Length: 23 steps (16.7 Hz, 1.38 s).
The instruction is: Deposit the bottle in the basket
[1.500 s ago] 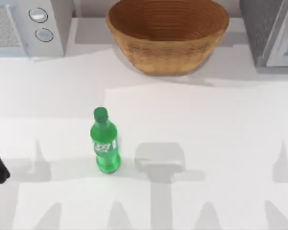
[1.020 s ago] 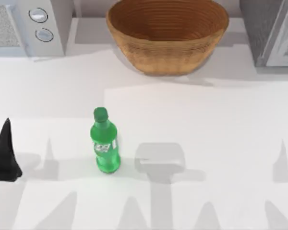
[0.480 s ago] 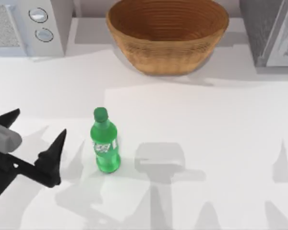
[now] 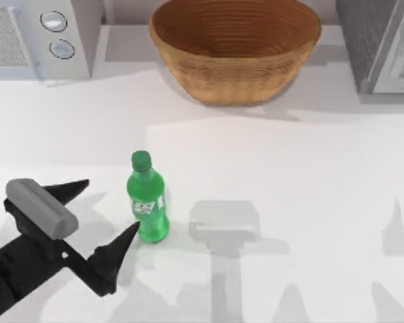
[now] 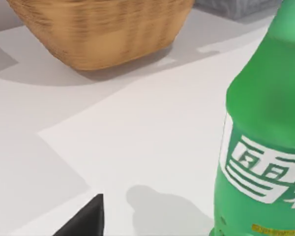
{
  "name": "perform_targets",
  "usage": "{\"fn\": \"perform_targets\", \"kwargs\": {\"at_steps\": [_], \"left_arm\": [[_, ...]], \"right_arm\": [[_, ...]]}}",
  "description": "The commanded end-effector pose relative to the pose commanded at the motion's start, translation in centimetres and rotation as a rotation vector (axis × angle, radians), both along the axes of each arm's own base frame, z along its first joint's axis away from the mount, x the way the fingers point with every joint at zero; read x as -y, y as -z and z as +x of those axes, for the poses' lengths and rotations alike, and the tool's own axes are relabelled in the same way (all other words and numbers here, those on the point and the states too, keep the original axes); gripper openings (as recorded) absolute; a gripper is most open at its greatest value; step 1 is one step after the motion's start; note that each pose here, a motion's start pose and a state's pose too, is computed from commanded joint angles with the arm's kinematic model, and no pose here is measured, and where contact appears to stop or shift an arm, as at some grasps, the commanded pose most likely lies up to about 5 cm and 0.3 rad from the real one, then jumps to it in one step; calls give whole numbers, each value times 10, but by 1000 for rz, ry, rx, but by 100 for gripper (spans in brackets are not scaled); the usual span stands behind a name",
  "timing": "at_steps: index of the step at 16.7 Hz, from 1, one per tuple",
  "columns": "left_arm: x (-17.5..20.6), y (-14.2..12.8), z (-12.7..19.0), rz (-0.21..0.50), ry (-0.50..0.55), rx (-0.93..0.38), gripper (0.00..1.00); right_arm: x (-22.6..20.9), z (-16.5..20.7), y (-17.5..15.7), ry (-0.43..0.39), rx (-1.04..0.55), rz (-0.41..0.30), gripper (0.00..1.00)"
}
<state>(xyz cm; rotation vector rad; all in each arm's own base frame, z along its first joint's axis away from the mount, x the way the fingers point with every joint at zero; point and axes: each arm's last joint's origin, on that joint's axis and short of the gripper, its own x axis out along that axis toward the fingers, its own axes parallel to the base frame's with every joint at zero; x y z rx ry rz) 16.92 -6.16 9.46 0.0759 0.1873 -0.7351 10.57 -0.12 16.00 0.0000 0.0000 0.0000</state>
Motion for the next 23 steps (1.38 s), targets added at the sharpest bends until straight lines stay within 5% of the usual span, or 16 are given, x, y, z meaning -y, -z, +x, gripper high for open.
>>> {"fn": "perform_targets", "kwargs": {"at_steps": [11,23], "left_arm": [[5,10,0,0,64,-5,100],[55,23,47,0,70,-3,100]], "right_arm": [[0,0,0,0,0,0,100],[0,0,0,0,0,0,100]]}}
